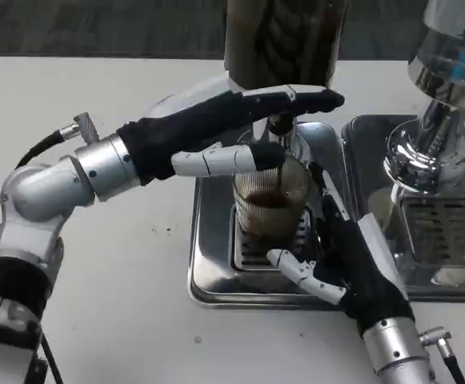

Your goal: Grasp the cup under the faucet to collect the drink, then remove the cup.

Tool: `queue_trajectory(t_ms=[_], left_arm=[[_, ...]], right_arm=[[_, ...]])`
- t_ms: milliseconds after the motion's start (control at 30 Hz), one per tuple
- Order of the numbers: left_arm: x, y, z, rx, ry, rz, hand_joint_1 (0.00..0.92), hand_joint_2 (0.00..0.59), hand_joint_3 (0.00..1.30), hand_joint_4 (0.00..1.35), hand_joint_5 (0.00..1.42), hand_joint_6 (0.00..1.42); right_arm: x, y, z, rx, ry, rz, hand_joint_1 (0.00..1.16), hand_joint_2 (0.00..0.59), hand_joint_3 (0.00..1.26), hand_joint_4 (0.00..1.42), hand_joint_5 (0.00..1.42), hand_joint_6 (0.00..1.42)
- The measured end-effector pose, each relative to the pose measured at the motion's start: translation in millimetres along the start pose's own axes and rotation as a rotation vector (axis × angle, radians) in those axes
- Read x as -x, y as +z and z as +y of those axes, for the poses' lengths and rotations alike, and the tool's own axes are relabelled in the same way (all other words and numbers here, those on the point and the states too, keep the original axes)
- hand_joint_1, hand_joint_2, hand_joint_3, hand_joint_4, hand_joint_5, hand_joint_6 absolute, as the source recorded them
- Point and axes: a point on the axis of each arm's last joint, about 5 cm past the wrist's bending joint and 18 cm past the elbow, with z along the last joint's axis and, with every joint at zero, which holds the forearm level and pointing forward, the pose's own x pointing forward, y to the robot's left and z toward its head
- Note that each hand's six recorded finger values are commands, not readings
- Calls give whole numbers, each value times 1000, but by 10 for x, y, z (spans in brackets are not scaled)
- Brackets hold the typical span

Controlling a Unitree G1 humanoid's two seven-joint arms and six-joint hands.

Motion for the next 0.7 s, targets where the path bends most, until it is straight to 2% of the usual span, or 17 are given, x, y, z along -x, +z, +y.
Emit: queue_trajectory(t_ms=[200, 500, 700], left_arm=[[24, -43, 3, 116, 40, -19, 0, 80, 195, 137, 118, 62], [59, -80, 31, 226, 69, -37, 0, 82, 209, 154, 137, 82], [135, -115, 14, 291, 127, -50, 0, 83, 225, 175, 154, 97]], right_arm=[[-4, -1, 1, -1, 1, -2, 586, 232, 0, 0, 0, 14], [-15, -4, 10, -4, 5, -9, 572, 234, 0, 0, 0, 17], [-26, -4, 25, -7, 3, -19, 569, 233, 0, 0, 0, 17]])
